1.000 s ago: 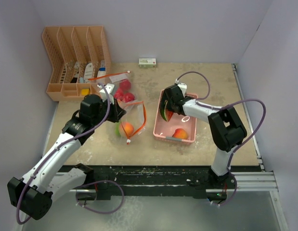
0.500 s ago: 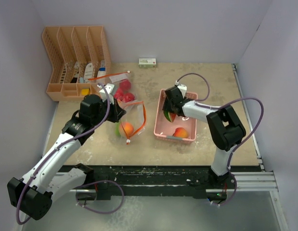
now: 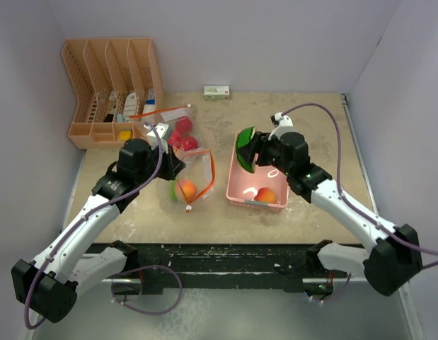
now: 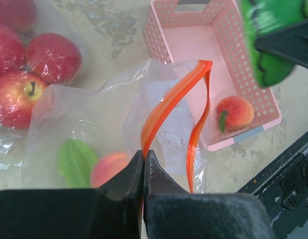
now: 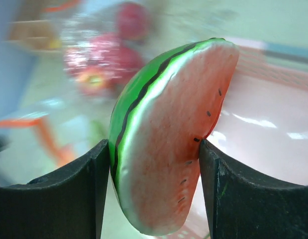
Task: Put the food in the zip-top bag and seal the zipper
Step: Pick up the fake fruit from the bin, then place the fake fruit in the zipper food storage bag.
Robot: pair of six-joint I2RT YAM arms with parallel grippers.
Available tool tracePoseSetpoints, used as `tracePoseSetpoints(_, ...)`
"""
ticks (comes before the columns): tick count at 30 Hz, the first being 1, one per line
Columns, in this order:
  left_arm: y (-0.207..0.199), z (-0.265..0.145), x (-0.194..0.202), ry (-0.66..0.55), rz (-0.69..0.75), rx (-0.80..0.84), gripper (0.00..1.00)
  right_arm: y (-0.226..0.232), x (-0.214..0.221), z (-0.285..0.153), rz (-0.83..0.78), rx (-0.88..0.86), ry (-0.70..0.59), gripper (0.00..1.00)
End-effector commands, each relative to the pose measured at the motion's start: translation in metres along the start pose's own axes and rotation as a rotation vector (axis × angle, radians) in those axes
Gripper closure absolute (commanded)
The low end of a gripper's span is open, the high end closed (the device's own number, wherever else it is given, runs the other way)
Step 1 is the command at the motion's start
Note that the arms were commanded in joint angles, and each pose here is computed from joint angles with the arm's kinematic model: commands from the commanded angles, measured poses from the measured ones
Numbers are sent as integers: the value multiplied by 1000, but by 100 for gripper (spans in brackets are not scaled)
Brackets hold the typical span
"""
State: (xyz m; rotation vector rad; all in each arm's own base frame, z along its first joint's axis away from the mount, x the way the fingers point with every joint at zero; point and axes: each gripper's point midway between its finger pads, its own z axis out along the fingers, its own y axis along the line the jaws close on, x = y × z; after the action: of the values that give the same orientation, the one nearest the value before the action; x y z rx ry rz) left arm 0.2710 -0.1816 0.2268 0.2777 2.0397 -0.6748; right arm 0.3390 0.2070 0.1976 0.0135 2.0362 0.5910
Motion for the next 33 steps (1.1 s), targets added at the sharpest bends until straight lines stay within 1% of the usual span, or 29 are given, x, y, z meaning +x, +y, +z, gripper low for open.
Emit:
tracePoseSetpoints(1,-9,-2,-27,-71,14,30,100,99,-17,-57,-123,-543,-64,66)
tracePoseSetpoints(3,-8,-2,-27,-73,13,26,100,130,-11,-85,-159,-726,-45,66)
tracePoseSetpoints(5,-8,-3,-28,-76,12,25,100,151,-4,-102,-183,-844,-19,66)
tracePoseSetpoints(7,-9,-3,-30,-79,11,27,100,167,7,-111,-190,-927,13,66)
tracePoseSetpoints(12,-12,-6,-35,-91,12,36,100,184,38,-108,-170,-994,106,66)
tracePoseSetpoints(18,-20,-10,-44,-108,12,63,100,189,50,-87,-91,-1024,128,66)
tracePoseSetpoints(20,-22,-11,-45,-113,11,71,100,191,48,-77,-70,-1009,123,67)
tracePoseSetpoints(23,-23,-12,-46,-116,11,78,100,193,49,-56,-45,-959,159,68)
tracePoseSetpoints(26,-24,-13,-47,-118,12,79,100,189,51,-34,-13,-857,210,67)
tracePoseSetpoints(28,-25,-13,-47,-119,10,87,100,184,48,-22,0,-786,217,66)
tracePoseSetpoints(31,-29,-11,-44,-114,0,114,100,176,39,-6,50,-670,195,61)
tracePoseSetpoints(32,-29,-9,-42,-108,-4,119,100,171,39,-1,65,-625,192,58)
tracePoseSetpoints(33,-30,-8,-40,-105,-7,124,100,174,25,2,76,-597,159,51)
